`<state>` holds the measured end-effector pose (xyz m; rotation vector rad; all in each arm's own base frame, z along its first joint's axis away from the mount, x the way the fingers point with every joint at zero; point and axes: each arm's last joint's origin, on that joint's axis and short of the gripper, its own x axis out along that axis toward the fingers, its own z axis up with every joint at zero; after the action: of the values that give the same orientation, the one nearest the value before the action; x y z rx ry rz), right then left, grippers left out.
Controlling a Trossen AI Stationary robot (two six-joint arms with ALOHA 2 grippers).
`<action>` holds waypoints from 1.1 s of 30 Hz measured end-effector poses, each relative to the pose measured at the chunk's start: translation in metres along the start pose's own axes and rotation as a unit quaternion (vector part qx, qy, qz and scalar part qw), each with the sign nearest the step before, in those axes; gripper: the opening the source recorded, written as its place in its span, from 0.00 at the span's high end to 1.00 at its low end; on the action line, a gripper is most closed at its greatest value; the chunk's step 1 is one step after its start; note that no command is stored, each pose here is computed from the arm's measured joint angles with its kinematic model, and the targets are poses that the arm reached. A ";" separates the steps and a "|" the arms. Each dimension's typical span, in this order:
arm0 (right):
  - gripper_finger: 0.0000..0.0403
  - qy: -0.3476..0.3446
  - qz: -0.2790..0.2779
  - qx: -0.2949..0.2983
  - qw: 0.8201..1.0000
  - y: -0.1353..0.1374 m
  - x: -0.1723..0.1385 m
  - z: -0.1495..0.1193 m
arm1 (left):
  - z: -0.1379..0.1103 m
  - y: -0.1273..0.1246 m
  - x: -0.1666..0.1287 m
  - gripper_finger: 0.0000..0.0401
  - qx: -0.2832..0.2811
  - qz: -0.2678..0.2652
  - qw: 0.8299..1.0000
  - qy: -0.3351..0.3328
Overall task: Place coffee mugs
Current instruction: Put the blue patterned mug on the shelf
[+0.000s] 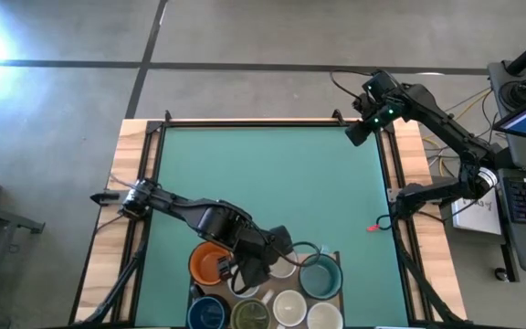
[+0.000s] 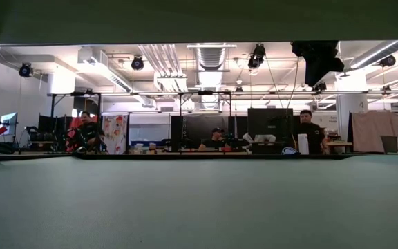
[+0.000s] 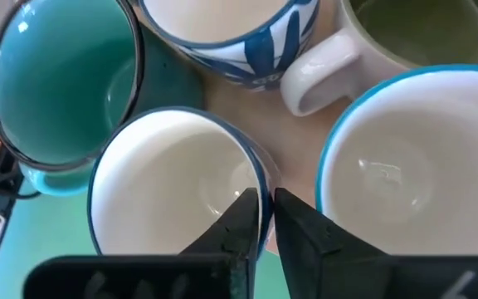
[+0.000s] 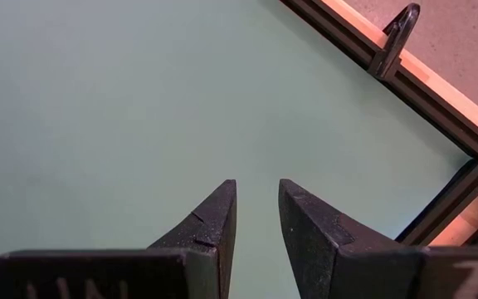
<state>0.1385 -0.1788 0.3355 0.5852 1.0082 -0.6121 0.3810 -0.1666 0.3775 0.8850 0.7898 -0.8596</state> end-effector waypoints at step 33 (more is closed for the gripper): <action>0.80 -0.009 -0.001 -0.002 1.000 0.000 0.000 0.002 | 0.003 -0.001 -0.016 0.97 0.012 0.034 0.999 -0.009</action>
<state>0.1395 -0.1800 0.3362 0.5752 0.9934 -0.6150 0.3736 -0.1651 0.3923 0.9188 0.7322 -0.8168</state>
